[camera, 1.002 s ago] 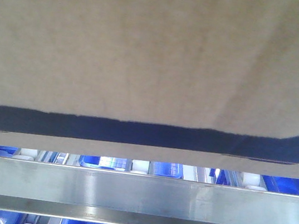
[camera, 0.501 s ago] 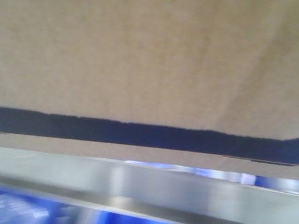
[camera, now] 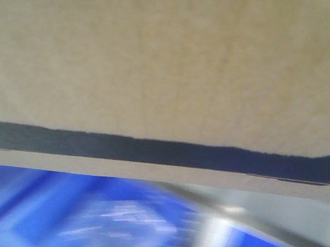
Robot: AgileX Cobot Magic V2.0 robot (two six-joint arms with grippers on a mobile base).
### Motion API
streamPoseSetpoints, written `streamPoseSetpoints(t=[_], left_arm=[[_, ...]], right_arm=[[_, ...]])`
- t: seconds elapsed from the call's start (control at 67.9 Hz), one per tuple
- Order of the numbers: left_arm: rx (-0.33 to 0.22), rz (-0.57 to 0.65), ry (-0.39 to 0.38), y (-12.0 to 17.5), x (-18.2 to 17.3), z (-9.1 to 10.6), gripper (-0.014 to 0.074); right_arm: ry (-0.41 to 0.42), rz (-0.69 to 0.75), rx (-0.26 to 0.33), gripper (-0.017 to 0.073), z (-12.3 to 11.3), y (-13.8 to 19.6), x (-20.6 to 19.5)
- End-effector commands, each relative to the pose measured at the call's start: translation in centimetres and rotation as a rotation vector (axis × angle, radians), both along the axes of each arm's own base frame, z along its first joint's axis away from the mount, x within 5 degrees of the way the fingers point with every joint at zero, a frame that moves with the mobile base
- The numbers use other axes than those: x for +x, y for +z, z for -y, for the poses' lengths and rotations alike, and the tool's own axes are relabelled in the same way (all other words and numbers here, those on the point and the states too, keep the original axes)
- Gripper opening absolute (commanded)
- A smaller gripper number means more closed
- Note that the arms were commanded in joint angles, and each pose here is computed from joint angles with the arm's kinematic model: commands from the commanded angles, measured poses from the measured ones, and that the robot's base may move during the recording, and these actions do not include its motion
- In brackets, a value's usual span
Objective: Grab box from left shelf to table start
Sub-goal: 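Hold the box with both grippers while the base turns away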
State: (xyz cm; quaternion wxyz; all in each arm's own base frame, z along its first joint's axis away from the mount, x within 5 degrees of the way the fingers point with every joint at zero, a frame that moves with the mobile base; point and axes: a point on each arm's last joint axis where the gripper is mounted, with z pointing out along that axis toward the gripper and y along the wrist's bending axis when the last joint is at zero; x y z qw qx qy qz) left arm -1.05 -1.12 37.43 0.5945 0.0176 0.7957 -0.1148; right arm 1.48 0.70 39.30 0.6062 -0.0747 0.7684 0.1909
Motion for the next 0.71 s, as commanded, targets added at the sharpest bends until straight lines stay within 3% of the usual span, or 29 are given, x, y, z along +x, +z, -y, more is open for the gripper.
streamPoseSetpoints(t=[0.0, 0.692], left_arm=[[-0.016, 0.196, 0.045, 2.48, 0.05, -0.4, -0.0098], [-0.016, 0.196, 0.045, 2.48, 0.05, -0.4, -0.0098]], right_arm=[[-0.053, 0.18, -0.015, 0.0057, 0.58, 2.14, -0.01], [-0.053, 0.18, -0.015, 0.0057, 0.58, 2.14, -0.01]])
